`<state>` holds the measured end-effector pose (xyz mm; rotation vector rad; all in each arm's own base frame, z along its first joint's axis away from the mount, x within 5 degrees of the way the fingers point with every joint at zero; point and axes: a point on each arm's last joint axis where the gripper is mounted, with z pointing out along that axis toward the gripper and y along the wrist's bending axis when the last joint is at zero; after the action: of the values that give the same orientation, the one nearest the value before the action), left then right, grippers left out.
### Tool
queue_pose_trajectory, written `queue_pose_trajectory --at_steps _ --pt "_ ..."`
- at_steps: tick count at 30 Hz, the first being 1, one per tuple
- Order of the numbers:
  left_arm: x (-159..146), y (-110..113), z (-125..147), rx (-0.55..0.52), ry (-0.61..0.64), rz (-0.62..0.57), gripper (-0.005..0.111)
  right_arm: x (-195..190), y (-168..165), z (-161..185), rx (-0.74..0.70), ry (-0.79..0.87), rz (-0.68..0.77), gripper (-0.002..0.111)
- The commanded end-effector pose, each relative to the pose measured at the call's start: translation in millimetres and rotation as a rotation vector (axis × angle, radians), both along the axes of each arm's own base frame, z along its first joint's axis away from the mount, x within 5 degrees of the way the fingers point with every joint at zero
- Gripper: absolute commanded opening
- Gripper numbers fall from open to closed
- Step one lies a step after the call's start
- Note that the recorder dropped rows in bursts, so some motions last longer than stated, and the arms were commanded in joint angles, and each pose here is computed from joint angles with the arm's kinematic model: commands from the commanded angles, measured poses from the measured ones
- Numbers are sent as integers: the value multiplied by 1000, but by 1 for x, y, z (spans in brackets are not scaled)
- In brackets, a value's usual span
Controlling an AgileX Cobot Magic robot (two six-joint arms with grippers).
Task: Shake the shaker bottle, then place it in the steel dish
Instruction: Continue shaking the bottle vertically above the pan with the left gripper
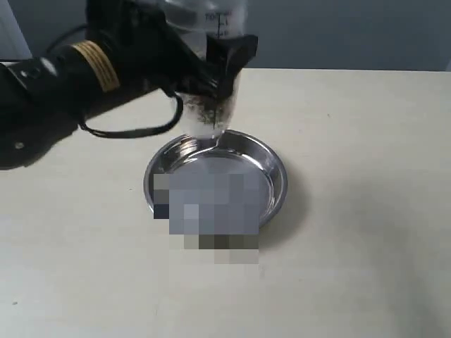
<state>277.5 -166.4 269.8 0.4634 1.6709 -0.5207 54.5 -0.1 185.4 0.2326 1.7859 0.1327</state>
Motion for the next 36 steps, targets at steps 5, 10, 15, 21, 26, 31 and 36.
queue_pose_trajectory --at_steps 5,10,15,21,26,31,36 --pt "15 16 5 96 -61 138 0 0 0 0 -2 -13 -1 -1" --pt "5 7 3 174 -22 46 0 0 0 0 -2 -13 -1 -1" --pt "19 23 -2 -4 62 217 0 0 0 0 -2 -13 -1 -1" --pt "-3 -15 -14 255 -11 -55 0 0 0 0 -2 -13 -1 -1" --pt "8 -7 -21 162 60 55 0 0 0 0 -2 -13 -1 -1" --pt "25 21 -18 -66 134 307 0 0 0 0 -2 -13 -1 -1" --pt "-7 -16 -11 266 -124 -99 0 0 0 0 -2 -13 -1 -1"
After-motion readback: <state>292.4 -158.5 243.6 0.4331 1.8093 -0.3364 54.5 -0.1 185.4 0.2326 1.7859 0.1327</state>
